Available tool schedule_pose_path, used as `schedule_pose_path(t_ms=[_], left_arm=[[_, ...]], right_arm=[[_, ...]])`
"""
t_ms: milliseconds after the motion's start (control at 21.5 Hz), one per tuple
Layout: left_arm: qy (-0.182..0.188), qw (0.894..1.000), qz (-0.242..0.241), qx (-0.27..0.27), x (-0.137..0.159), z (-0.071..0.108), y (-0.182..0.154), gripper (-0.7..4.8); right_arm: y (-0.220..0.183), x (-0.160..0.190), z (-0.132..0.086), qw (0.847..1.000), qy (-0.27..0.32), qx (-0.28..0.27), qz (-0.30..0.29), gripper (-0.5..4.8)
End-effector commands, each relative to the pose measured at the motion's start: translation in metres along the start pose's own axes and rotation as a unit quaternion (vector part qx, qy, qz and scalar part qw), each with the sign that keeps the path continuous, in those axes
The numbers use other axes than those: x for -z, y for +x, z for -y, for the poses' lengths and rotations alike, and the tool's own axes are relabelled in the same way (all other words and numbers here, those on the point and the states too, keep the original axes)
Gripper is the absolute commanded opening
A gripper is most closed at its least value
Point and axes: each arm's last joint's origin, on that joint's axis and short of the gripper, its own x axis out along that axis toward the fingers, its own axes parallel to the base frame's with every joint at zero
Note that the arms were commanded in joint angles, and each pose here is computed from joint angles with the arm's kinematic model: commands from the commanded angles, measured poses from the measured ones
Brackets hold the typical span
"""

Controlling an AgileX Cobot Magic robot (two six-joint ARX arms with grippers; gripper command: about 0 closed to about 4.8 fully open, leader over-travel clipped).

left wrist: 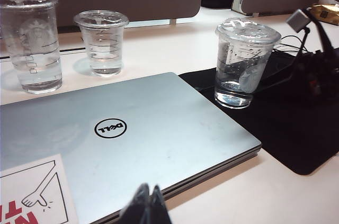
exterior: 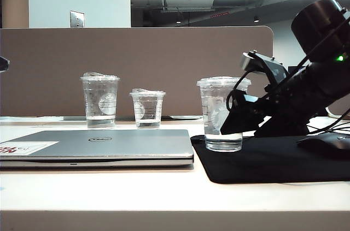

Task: Pick up the coffee cup on the right and place it on the right side of the laptop.

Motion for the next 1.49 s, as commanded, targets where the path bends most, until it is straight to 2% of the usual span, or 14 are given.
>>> schedule_pose_path(t_ms=[47, 280, 326, 373, 466, 512, 559, 745, 885, 1025, 1071, 1165, 1304, 1491], left_arm=[[0.001, 1.000, 0.008, 0.000, -0.002, 0.000, 0.000, -0.05], [0.001, 1.000, 0.008, -0.001, -0.002, 0.000, 0.000, -0.05], [0.001, 1.000, 0.008, -0.001, -0.002, 0.000, 0.000, -0.05], [0.001, 1.000, 0.008, -0.001, -0.002, 0.000, 0.000, -0.05], [0.001, 1.000, 0.008, -0.001, -0.002, 0.000, 0.000, -0.05], [0.001, 1.000, 0.008, -0.001, -0.002, 0.000, 0.000, -0.05], [0.001, 1.000, 0.008, -0.001, -0.002, 0.000, 0.000, -0.05], [0.001, 1.000, 0.008, -0.006, -0.002, -0.002, 0.000, -0.05], [-0.002, 0.999, 0.009, -0.038, -0.003, -0.011, -0.001, -0.05], [-0.006, 0.995, 0.012, -0.097, -0.003, -0.024, -0.004, -0.05], [-0.008, 0.990, 0.013, -0.138, -0.003, -0.032, -0.006, -0.05], [-0.011, 0.983, 0.015, -0.185, -0.003, -0.041, -0.010, -0.05], [-0.013, 0.974, 0.017, -0.228, -0.004, -0.048, -0.014, -0.05], [-0.013, 0.973, 0.017, -0.231, -0.004, -0.049, -0.015, -0.05]], right_arm=[[-0.011, -0.002, -0.003, 1.000, -0.005, 0.000, 0.010, 4.79], [-0.051, 0.009, -0.012, 1.000, 0.000, 0.018, 0.010, 4.79], [-0.057, 0.010, -0.013, 1.000, 0.002, 0.017, 0.009, 4.65], [-0.067, 0.011, -0.016, 1.000, 0.011, 0.015, 0.009, 3.04], [-0.080, 0.007, -0.020, 1.000, 0.028, 0.001, 0.011, 1.14], [-0.089, 0.003, -0.022, 0.999, 0.038, -0.006, 0.019, 0.40], [-0.096, 0.000, -0.024, 0.999, 0.044, -0.007, 0.027, -0.06], [-0.129, -0.019, -0.032, 0.993, 0.041, -0.012, 0.106, -0.09], [-0.154, -0.029, -0.037, 0.985, 0.023, 0.003, 0.170, -0.09], [-0.171, -0.034, -0.040, 0.977, 0.017, 0.014, 0.213, -0.09], [-0.181, -0.036, -0.042, 0.972, 0.012, 0.013, 0.233, -0.09], [-0.193, -0.037, -0.045, 0.966, 0.007, 0.011, 0.258, -0.09], [-0.209, -0.033, -0.049, 0.963, 0.004, 0.010, 0.271, -0.09], [-0.222, -0.021, -0.050, 0.966, 0.016, 0.044, 0.253, -0.09]])
